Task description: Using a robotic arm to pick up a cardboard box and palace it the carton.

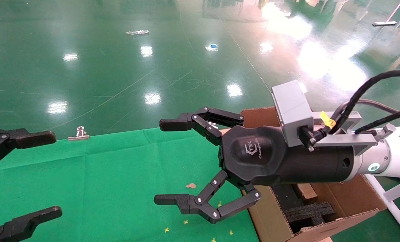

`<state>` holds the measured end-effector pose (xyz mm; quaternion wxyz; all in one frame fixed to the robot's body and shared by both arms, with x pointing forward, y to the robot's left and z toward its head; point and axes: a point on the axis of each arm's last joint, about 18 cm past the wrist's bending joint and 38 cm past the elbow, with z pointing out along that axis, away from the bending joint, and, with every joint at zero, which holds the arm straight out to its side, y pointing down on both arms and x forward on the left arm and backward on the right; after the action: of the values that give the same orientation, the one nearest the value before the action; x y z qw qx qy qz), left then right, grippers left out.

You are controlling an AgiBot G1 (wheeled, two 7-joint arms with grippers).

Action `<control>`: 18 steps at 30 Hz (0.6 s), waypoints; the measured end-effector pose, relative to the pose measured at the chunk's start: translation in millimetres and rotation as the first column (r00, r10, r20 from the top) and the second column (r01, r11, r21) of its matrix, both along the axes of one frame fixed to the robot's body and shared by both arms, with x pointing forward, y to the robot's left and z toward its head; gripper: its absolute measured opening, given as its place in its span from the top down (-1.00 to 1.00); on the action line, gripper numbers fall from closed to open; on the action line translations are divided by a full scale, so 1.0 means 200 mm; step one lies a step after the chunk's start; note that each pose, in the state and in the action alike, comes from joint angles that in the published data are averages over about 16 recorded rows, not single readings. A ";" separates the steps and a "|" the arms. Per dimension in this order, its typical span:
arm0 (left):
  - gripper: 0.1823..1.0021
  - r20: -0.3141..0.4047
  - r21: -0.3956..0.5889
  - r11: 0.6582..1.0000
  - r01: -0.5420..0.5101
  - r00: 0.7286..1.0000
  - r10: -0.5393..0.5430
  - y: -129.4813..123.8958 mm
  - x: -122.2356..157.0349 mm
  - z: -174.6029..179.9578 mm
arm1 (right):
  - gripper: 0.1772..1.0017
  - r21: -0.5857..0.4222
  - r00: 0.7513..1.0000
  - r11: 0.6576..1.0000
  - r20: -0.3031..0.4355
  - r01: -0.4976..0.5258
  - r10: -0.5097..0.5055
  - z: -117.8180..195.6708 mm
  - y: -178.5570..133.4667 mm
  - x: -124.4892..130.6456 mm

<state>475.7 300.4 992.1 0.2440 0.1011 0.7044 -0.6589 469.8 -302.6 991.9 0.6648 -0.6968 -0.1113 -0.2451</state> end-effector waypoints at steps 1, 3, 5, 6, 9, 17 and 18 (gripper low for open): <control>-1.00 0.000 0.000 1.000 0.000 1.000 0.000 0.00 0.00 0.00 | -1.00 0.001 1.000 1.000 0.001 -0.001 0.001 0.00 0.00 0.00; -1.00 0.000 0.000 1.000 0.000 1.000 0.000 0.00 0.00 0.00 | -1.00 0.001 1.000 1.000 0.001 -0.002 0.002 0.00 0.00 0.00; -1.00 0.000 0.000 1.000 0.000 1.000 0.000 0.00 0.00 0.00 | -1.00 -0.001 1.000 1.000 -0.002 0.000 0.000 0.00 0.00 0.00; -1.00 0.000 0.000 1.000 0.000 1.000 0.000 0.00 0.00 0.00 | -1.00 -0.002 1.000 1.000 -0.003 0.001 -0.001 0.00 0.00 0.00; -1.00 0.000 0.000 1.000 0.000 1.000 0.000 0.00 0.00 0.00 | -1.00 -0.004 1.000 1.000 -0.007 0.005 -0.005 0.00 0.00 0.01; -1.00 0.000 0.000 1.000 0.000 1.000 0.000 0.00 0.00 0.00 | -1.00 -0.010 1.000 1.000 -0.013 0.011 -0.011 0.00 0.00 0.02; -1.00 0.000 0.000 1.000 0.000 1.000 0.000 0.00 0.00 0.00 | -1.00 -0.010 1.000 1.000 -0.013 0.012 -0.012 0.00 0.00 0.02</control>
<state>475.7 300.4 992.1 0.2440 0.1011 0.7043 -0.6589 473.8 -302.1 992.0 0.6605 -0.7025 -0.1041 -0.2436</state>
